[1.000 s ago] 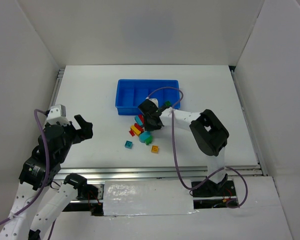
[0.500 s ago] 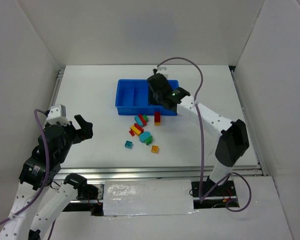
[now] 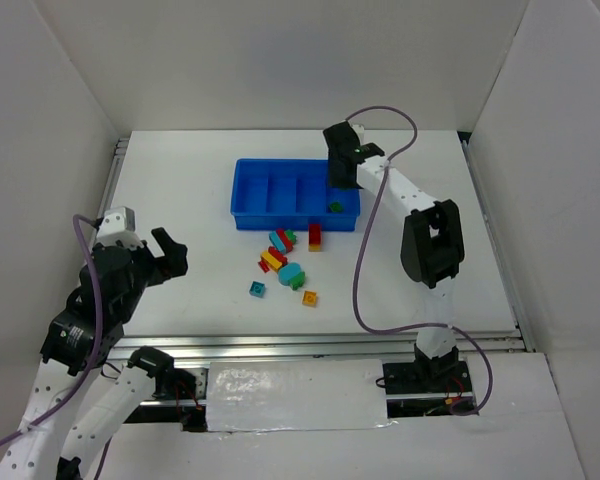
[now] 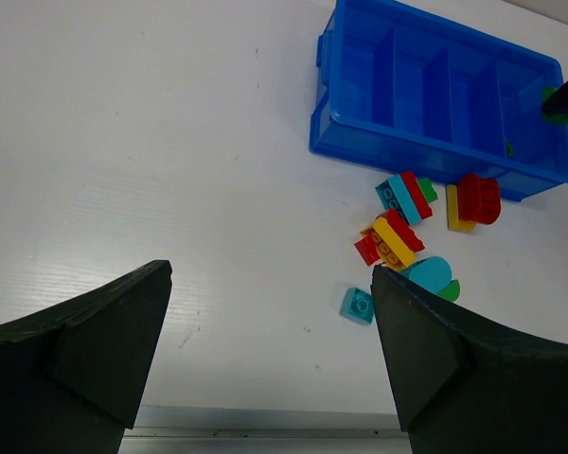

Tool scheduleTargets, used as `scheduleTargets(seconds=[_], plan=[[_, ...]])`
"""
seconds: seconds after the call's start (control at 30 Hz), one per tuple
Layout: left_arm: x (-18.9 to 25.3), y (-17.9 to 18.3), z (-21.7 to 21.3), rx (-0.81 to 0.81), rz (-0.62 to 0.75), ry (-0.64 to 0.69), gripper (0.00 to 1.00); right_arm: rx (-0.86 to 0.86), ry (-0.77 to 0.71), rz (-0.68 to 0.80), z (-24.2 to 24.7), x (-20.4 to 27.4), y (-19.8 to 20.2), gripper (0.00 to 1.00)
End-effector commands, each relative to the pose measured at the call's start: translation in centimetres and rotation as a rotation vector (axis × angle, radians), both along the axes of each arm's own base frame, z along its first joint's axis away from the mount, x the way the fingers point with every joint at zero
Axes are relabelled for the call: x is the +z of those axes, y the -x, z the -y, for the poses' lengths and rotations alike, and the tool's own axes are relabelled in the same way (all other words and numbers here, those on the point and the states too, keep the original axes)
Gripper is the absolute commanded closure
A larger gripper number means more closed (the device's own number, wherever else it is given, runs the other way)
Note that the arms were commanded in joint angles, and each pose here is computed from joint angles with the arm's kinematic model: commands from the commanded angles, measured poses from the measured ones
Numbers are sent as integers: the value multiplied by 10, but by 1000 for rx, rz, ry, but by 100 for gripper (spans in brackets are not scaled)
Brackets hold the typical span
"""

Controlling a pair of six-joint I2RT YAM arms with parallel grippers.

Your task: Sort the legos into containers by color

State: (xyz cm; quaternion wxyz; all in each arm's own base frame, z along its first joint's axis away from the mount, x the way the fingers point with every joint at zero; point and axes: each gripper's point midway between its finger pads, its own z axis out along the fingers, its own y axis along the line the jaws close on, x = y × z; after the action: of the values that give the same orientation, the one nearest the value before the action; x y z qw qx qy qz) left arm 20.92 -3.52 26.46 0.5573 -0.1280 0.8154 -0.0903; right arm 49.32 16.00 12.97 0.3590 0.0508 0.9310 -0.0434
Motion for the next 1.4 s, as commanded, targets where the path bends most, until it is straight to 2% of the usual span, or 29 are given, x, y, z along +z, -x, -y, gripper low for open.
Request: scheduleTargets(seconds=[0.0,0.07,0.17,0.27,0.4,0.6,0.73,0.77,0.83,1.03,1.23,1.37], plan=[[7,-6,4,-22,32,-11,0,35,6,22,-4,20,-5,34],[7,-6,4,-24,32,-12,0,32,2,28,-4,22,-5,15],[8,-7,5,-29,32,-12,0,38,-20,39,-4,29,1,12],[6,-7,5,-29,27,-13,0,63,-58,51,-12,36,18,11],[7,-7,5,-28,29,-13,0,129,-109,72,-44,42,65,12],[8,-6,5,-33,37,-10,1,221,-232,64,-97,20,158,13],[8,-6,5,-33,33,-12,1,243,-285,10,-129,1,190,10],[9,-5,5,-31,39,-10,0,223,-296,12,-134,-2,193,3],[9,-4,5,-32,43,-8,0,273,-286,-4,-151,-12,203,3],[12,-1,2,-25,60,0,1,548,-148,-47,-167,-38,213,3],[12,-2,4,-35,57,-2,0,739,-154,-61,-160,-50,219,3],[12,-1,4,-35,62,-1,0,798,-129,-99,-159,-67,221,7]])
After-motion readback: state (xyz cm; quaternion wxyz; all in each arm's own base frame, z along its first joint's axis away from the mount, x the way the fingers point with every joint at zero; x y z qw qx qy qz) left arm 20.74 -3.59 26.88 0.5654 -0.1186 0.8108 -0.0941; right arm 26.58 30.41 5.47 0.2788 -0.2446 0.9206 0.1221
